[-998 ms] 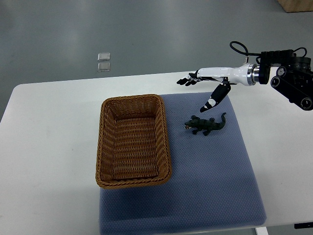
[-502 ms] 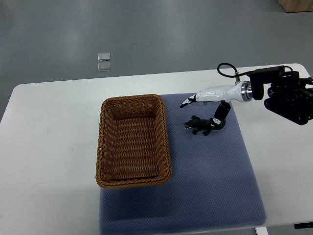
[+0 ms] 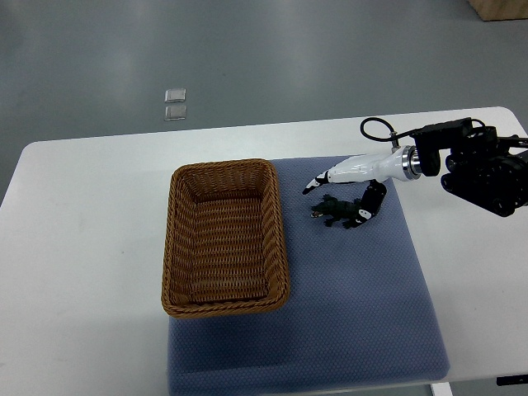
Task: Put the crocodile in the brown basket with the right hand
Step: 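Close the right hand's fingers around the crocodile's body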
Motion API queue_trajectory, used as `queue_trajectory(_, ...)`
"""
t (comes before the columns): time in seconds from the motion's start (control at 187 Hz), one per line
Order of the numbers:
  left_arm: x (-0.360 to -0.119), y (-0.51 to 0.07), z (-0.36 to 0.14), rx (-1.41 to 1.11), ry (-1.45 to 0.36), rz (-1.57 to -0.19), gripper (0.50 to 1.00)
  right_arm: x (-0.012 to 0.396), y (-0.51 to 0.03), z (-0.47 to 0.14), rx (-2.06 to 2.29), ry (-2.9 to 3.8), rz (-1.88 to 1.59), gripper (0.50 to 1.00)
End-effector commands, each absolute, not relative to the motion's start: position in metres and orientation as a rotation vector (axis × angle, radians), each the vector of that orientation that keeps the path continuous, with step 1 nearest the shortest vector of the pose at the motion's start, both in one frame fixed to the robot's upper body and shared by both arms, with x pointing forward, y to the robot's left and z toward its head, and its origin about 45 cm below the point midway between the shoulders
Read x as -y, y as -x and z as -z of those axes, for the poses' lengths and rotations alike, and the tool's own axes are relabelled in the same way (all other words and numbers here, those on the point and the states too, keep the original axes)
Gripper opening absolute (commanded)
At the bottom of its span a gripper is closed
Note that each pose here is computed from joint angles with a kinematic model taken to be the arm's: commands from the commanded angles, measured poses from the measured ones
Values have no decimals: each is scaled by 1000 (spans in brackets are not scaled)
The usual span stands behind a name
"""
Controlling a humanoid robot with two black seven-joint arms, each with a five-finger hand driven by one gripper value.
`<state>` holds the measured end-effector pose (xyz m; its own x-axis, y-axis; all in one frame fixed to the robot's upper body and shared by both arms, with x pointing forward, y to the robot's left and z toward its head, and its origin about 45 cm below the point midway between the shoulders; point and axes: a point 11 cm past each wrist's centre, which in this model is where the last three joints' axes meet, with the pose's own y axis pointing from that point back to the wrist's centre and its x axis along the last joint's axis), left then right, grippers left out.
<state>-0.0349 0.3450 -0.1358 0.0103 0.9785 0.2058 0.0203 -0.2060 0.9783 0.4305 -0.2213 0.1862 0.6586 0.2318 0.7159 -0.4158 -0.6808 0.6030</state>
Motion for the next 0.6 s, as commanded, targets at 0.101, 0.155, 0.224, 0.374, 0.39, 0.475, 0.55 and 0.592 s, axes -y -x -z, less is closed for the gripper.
queue_trajectory(0.101, -345, 35, 136, -1114, -1382, -1343, 1000, 221, -429, -184, 136, -2077, -1038, 924)
queue_trajectory(0.155, -345, 35, 136, -1114, -1380, -1345, 1000, 222, -429, -183, 137, -2076, -1040, 924)
queue_trajectory(0.224, -345, 35, 136, -1113, -1381, -1344, 1000, 222, -428, -182, 137, -2078, -1035, 924)
queue_trajectory(0.374, -345, 35, 136, -1114, -1382, -1343, 1000, 222, -427, -180, 139, -2076, -1045, 921)
queue_trajectory(0.39, -345, 35, 136, -1114, -1380, -1345, 1000, 222, -427, -179, 139, -2073, -1051, 919)
queue_trajectory(0.475, -345, 35, 136, -1113, -1381, -1344, 1000, 224, -426, -176, 129, -2058, -1065, 913)
queue_trajectory(0.55, -345, 35, 136, -1115, -1381, -1344, 1000, 225, -424, -174, 119, -2045, -1077, 901)
queue_trajectory(0.592, -345, 35, 136, -1113, -1381, -1344, 1000, 226, -423, -172, 110, -2040, -1078, 885)
